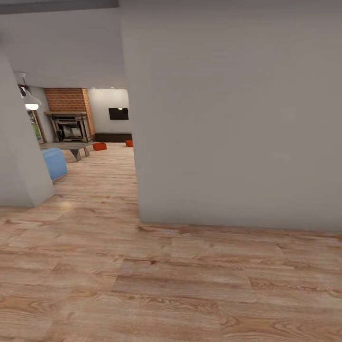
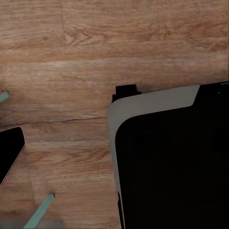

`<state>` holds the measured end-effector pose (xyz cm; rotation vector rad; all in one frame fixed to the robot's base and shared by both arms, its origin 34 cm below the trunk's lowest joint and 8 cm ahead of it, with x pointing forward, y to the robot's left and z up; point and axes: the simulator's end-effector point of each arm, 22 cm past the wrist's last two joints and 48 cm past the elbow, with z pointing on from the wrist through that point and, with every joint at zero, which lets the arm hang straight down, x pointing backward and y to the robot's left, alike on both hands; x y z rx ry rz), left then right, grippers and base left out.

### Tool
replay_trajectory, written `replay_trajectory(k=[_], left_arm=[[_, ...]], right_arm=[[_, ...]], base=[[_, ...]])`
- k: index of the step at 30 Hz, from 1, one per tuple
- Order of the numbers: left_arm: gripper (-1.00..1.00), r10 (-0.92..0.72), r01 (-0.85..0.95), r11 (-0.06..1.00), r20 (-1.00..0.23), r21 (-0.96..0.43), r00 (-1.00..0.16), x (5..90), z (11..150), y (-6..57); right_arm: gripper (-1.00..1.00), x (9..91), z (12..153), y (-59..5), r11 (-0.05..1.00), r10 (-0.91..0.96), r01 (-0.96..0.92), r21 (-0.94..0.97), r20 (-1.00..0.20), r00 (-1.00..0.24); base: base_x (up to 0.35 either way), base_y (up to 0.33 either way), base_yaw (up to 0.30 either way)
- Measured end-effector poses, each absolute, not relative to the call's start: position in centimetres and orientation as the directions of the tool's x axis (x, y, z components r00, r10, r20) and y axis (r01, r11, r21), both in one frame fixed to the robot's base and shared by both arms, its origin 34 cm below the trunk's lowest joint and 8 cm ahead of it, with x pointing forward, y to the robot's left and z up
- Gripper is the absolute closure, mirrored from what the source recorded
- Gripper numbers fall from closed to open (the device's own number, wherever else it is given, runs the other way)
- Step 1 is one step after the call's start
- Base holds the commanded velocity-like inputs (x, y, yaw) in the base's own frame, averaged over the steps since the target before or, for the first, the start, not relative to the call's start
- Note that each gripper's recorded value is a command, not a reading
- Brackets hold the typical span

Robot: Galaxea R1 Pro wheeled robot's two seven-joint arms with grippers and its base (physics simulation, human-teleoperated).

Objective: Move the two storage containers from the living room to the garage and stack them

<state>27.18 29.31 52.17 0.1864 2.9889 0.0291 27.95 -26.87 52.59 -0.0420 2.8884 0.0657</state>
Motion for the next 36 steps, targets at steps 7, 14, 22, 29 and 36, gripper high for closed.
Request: replay_trajectory(k=[7, 14, 22, 29, 36], left_arm=[[-1.0, 0.125, 0.122, 0.992, -0.145, 0.029, -0.982, 27.18, 52.17, 29.33], [-1.0, 0.125, 0.122, 0.992, -0.145, 0.029, -0.982, 27.18, 52.17, 29.34], [-1.0, 0.125, 0.122, 0.992, -0.145, 0.028, -0.982, 27.18, 52.17, 29.31], [-1.0, 0.125, 0.122, 0.992, -0.145, 0.028, -0.982, 27.18, 52.17, 29.32], [-1.0, 0.125, 0.122, 0.992, -0.145, 0.028, -0.982, 27.17, 52.17, 29.32]], right_arm=[[-1.0, 27.96, 52.59, -26.87, 0.999, -0.023, -0.034, 0.041, -0.25, -0.968], [-1.0, 27.97, 52.6, -26.87, 0.999, -0.023, -0.034, 0.041, -0.25, -0.968], [-1.0, 27.96, 52.59, -26.87, 0.999, -0.023, -0.034, 0.041, -0.25, -0.968], [-1.0, 27.97, 52.6, -26.87, 0.999, -0.023, -0.034, 0.041, -0.251, -0.968], [-1.0, 27.97, 52.6, -26.86, 0.999, -0.023, -0.034, 0.041, -0.25, -0.968]], base=[[0.346, 0.0, 0.048], [0.346, 0.0, 0.2], [0.346, 0.0, 0.04], [0.346, 0.0, 0.085], [0.346, 0.0, 0.255]])
